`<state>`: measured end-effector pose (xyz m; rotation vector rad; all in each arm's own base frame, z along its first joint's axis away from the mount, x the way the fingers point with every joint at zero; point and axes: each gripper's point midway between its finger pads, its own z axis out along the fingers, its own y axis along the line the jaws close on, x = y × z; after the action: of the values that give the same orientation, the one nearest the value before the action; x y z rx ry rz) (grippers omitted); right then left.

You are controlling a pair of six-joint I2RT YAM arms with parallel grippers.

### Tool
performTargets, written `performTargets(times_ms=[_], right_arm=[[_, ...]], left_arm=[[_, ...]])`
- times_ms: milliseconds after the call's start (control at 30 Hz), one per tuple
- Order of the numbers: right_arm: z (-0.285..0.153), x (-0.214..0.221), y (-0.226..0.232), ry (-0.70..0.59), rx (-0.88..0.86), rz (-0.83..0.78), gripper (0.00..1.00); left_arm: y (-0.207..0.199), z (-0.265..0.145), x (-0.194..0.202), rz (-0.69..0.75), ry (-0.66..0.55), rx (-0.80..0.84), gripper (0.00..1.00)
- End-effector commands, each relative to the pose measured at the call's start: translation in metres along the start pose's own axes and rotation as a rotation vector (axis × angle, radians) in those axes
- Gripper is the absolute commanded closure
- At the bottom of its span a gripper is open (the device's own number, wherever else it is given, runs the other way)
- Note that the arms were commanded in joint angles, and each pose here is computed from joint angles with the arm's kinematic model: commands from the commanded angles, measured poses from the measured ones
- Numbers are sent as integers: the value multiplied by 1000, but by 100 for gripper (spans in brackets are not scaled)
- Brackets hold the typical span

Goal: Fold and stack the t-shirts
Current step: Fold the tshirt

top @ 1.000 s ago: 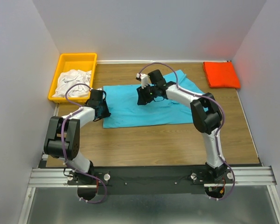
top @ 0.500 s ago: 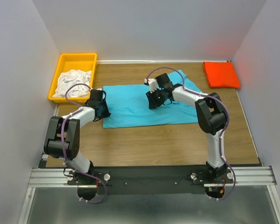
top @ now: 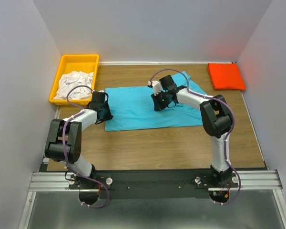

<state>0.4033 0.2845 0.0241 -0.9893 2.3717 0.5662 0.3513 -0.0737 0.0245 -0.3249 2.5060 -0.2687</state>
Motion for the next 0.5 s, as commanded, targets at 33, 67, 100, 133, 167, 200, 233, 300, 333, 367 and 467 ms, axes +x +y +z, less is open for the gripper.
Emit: performTargets(times_ms=[33,67,100,133,167,200,233,300,333,367,467], right_arm=[[-19,-9,-12,-18,52,3,91],[-21,-10,-14,-21,55,9,92],[-24,-11,-18,-28,59,15,92],[-24,-12,-18,-30,57,19,92],[-26,-13,-20,-37,60,19,92],[-26,-13,-22,-37,61,23,92],[-27,-13,-23,-37,61,26,92],[-26,-13,-25,-38,65,28,92],[-25,-12,-26,-35,63,32,93],[-25,-12,-27,-37,65,34,95],[-23,-10,-28,-33,62,37,99]], left_arm=[[25,2,28,5,82,-93,75],[25,2,29,5,83,-95,75],[26,2,28,5,82,-96,75],[26,2,28,5,81,-97,75],[26,2,29,6,85,-97,75],[26,2,29,6,84,-99,75],[26,2,29,5,82,-99,75],[27,2,28,4,81,-102,75],[27,2,29,4,82,-104,75],[28,2,29,4,82,-106,75],[29,2,30,4,86,-113,75]])
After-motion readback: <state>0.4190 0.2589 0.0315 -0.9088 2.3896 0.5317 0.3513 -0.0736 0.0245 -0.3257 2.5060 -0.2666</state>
